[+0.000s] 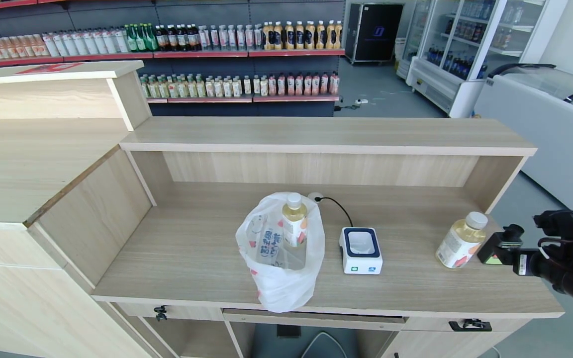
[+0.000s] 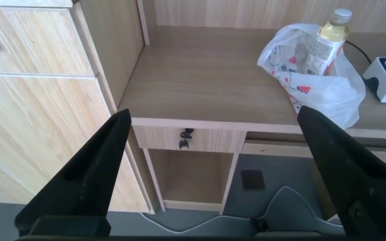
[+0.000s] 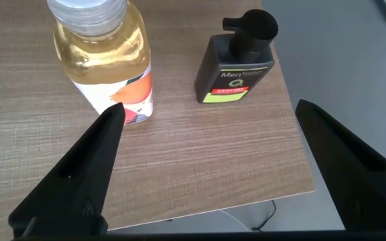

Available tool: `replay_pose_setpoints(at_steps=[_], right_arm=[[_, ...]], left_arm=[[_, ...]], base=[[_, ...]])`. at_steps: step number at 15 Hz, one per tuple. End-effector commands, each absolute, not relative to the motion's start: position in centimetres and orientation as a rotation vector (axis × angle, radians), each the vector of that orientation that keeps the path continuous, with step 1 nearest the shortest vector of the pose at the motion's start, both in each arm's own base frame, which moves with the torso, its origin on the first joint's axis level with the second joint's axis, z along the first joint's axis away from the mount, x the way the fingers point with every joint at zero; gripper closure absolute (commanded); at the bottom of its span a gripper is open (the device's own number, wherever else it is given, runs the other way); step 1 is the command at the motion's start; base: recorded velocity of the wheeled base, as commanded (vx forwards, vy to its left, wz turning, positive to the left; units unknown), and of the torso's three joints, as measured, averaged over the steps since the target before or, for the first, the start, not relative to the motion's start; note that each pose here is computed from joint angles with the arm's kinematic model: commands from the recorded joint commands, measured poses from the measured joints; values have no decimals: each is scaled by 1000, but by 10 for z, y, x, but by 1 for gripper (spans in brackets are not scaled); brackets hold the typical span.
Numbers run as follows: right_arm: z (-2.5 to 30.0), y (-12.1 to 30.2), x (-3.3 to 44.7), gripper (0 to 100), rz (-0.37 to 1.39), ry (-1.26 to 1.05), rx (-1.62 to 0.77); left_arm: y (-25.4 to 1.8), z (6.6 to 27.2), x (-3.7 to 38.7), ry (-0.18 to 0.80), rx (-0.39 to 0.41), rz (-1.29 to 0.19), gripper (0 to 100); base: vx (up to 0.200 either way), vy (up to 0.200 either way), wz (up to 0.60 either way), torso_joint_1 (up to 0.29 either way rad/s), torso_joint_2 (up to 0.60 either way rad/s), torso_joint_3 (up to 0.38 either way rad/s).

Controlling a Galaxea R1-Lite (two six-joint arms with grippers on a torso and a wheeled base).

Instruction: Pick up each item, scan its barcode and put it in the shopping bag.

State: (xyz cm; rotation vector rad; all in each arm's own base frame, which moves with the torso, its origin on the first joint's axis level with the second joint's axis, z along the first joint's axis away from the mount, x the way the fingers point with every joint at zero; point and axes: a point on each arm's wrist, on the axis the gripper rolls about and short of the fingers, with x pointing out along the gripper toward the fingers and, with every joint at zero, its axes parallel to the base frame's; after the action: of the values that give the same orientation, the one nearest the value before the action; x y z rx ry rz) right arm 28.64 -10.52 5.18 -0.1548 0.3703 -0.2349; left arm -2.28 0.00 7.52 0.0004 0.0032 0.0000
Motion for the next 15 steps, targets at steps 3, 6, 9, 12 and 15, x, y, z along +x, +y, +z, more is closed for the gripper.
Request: replay_pose_setpoints(at_steps=[3, 6, 9, 12, 15], right_arm=[[43, -103, 292, 0, -218, 379, -157], [37, -104, 295, 0, -218, 363, -165], [31, -99, 302, 0, -200, 339, -180], [24, -94, 309, 0, -177, 335, -189], [19, -90, 314, 0, -161, 322, -200]], left_arm=[[0, 75, -23, 3, 0, 0, 0], [0, 75, -23, 3, 0, 0, 0], [0, 75, -23, 3, 0, 0, 0], [0, 75, -23, 3, 2, 0, 0], [0, 75, -23, 3, 0, 0, 0]], base=[[0, 0, 0, 0, 0, 0], [0, 0, 0, 0, 0, 0], [0, 0, 0, 0, 0, 0], [0, 0, 0, 0, 0, 0], [0, 0, 0, 0, 0, 0]])
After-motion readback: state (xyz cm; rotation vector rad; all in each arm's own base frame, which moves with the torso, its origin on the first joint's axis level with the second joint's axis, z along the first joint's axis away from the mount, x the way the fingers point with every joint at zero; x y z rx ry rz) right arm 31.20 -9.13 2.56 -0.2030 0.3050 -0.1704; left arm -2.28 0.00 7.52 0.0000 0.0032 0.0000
